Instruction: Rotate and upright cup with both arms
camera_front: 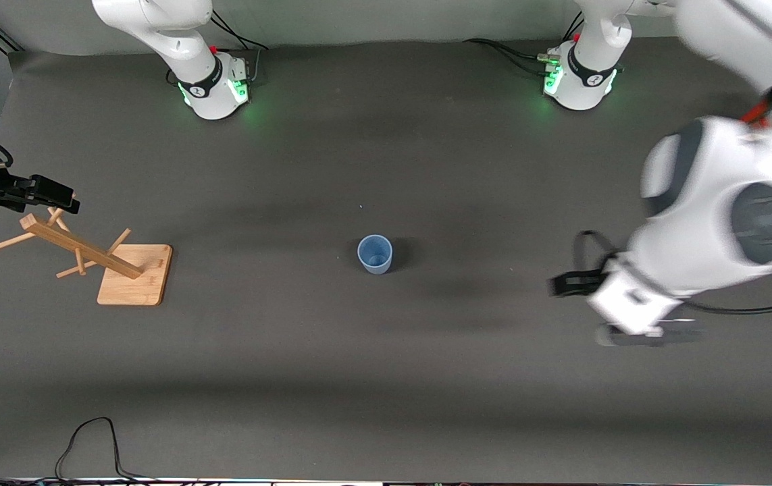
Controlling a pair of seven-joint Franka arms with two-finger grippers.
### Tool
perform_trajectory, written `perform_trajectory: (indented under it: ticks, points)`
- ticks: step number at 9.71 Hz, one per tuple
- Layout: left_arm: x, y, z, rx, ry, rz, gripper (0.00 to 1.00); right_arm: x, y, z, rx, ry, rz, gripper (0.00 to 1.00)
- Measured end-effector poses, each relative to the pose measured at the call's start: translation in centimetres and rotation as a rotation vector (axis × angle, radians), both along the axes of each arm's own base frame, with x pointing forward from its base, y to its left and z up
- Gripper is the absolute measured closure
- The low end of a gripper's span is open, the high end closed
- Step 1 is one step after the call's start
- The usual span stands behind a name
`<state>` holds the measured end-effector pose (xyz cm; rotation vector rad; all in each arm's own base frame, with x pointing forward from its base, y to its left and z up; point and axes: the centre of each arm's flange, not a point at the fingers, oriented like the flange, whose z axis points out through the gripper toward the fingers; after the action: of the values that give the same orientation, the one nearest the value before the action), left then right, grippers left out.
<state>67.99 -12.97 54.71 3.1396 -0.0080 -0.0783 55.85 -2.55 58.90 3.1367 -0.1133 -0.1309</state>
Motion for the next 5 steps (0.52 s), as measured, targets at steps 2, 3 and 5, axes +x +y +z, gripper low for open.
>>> perform_trajectory:
  ticks: [2,3,5]
  points:
    - [-1.4,7.8,3.9,0.019,-0.004,-0.013,0.00,0.0,0.1,0.0,0.000,0.000,0.003,0.00]
    - [-2.4,10.4,4.9,0.012,-0.005,0.005,0.00,0.0,0.1,0.0,0.000,0.000,0.003,0.00]
    - [-4.8,12.6,5.4,-0.001,0.005,0.028,0.00,0.0,0.2,0.0,0.000,0.000,0.003,0.00]
